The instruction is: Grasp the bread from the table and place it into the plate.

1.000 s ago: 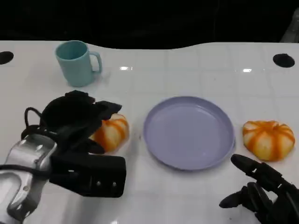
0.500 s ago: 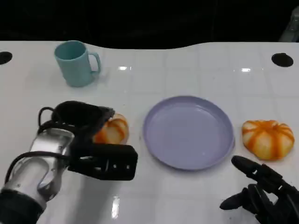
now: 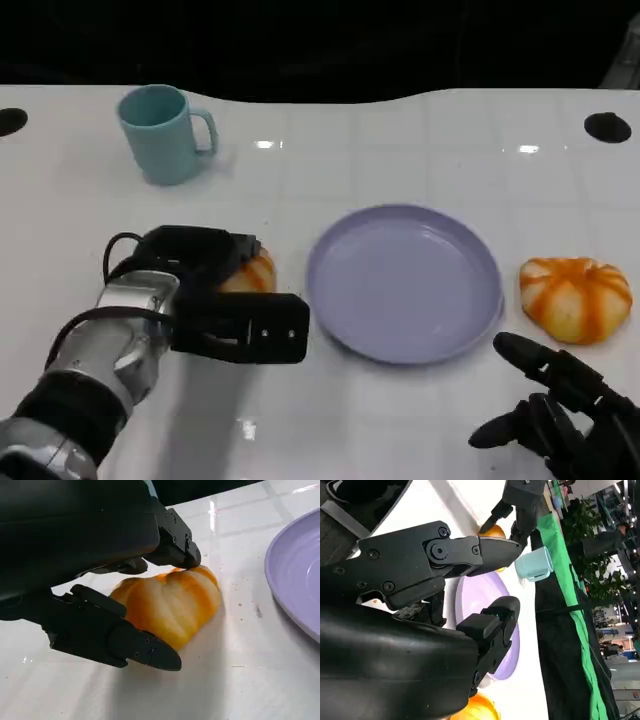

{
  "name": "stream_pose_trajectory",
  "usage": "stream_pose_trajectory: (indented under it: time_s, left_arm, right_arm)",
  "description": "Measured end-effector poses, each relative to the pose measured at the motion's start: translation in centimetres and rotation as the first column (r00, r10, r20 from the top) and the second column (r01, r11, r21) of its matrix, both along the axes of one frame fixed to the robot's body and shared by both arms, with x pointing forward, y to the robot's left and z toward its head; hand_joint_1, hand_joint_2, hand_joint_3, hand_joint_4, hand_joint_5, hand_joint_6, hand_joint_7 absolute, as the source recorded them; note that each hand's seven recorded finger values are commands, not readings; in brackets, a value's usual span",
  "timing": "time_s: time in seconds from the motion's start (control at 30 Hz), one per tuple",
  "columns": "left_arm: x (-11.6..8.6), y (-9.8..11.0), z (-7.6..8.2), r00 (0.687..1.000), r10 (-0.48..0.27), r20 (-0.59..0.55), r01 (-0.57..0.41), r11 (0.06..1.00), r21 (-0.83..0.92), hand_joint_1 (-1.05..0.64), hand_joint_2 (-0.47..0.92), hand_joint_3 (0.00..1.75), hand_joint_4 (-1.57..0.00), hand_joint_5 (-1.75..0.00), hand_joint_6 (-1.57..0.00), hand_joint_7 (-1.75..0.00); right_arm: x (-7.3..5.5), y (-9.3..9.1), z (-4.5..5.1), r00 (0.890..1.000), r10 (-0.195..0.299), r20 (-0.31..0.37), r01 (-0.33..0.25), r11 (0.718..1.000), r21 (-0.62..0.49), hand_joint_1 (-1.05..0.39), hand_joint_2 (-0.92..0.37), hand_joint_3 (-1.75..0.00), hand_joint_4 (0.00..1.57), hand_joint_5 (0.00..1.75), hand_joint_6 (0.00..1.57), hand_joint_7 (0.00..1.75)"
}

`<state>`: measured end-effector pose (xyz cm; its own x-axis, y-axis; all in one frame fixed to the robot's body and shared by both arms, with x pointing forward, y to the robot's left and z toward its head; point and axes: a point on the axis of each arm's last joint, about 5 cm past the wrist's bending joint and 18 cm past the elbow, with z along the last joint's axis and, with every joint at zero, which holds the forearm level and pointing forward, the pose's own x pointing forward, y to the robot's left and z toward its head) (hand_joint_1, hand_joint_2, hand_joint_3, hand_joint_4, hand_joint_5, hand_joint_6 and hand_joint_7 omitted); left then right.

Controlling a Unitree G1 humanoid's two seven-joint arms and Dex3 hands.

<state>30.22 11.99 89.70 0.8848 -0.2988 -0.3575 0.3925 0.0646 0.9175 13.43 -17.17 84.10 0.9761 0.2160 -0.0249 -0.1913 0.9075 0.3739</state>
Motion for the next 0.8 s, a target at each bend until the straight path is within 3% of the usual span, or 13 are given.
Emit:
stream_pose_trajectory:
  time_s: [0.27, 0.3, 0.33, 0.4, 0.43, 0.47, 0.57, 0.63, 0.8]
  left_arm:
    - [0.9, -0.6, -0.7, 0.999, 0.031, -0.043, -0.033, 0.999, -0.032, -0.5, 0.82, 0.0, -0.29, -0.04, -0.38, -0.01]
    - [0.9, -0.5, -0.8, 0.999, 0.03, -0.041, -0.031, 0.999, -0.032, -0.41, 0.86, 0.01, -0.67, -0.51, -0.81, -0.12]
    - [0.9, -0.5, -0.9, 0.999, 0.035, -0.035, -0.036, 0.999, -0.04, -0.38, 0.88, 0.01, -0.73, -0.8, -0.99, -0.11]
    - [1.0, -0.4, -1.0, 0.999, 0.052, -0.001, -0.052, 0.996, -0.067, -0.35, 0.91, 0.05, -0.78, -1.12, -1.15, -0.1]
    - [1.0, -0.4, -1.0, 0.998, 0.063, 0.012, -0.062, 0.995, -0.081, -0.34, 0.91, 0.15, -0.73, -1.37, -1.11, -0.26]
    - [1.1, -0.3, -1.0, 0.997, 0.071, 0.028, -0.068, 0.994, -0.091, -0.33, 0.92, 0.19, -0.69, -1.52, -0.97, -0.51]
    - [0.9, -0.3, -1.4, 0.992, 0.096, 0.082, -0.086, 0.99, -0.112, -0.27, 0.92, 0.24, -0.68, -1.72, -0.68, -1.24]
    - [0.8, -0.3, -1.5, 0.988, 0.105, 0.111, -0.091, 0.988, -0.124, -0.26, 0.92, 0.25, -0.69, -1.74, -0.63, -1.38]
    - [0.8, -0.2, -1.7, 0.985, 0.11, 0.132, -0.093, 0.987, -0.131, -0.26, 0.92, 0.25, -0.7, -1.75, -0.61, -1.44]
  right_arm:
    - [-0.1, 0.0, 0.04, 1.0, 0.003, -0.005, -0.003, 1.0, 0.003, -0.75, -0.92, -0.34, 0.69, 1.12, 0.95, 0.26]
    - [-0.1, 0.0, 0.04, 1.0, 0.003, -0.005, -0.003, 1.0, 0.003, -0.75, -0.92, -0.34, 0.69, 1.12, 0.96, 0.26]
    - [-0.1, 0.0, 0.04, 1.0, 0.003, -0.005, -0.003, 1.0, 0.003, -0.76, -0.92, -0.34, 0.69, 1.12, 0.96, 0.26]
    - [-0.1, 0.0, 0.05, 1.0, 0.003, -0.005, -0.003, 1.0, 0.003, -0.76, -0.92, -0.34, 0.69, 1.12, 0.96, 0.26]
    - [-0.1, 0.0, 0.05, 1.0, 0.003, -0.005, -0.003, 1.0, 0.003, -0.76, -0.92, -0.34, 0.69, 1.12, 0.96, 0.26]
    - [-0.1, 0.0, 0.05, 1.0, 0.003, -0.005, -0.003, 1.0, 0.003, -0.76, -0.92, -0.34, 0.69, 1.11, 0.96, 0.26]
    - [-0.2, 0.0, 0.02, 1.0, 0.001, -0.007, -0.001, 1.0, 0.003, -0.75, -0.92, -0.34, 0.69, 1.11, 0.96, 0.26]
    - [-0.1, 0.0, 0.02, 1.0, 0.001, -0.007, -0.001, 1.0, 0.003, -0.75, -0.92, -0.34, 0.69, 1.12, 0.96, 0.27]
    - [-0.1, 0.0, 0.03, 1.0, 0.001, -0.006, -0.001, 1.0, 0.003, -0.75, -0.92, -0.34, 0.69, 1.12, 0.96, 0.27]
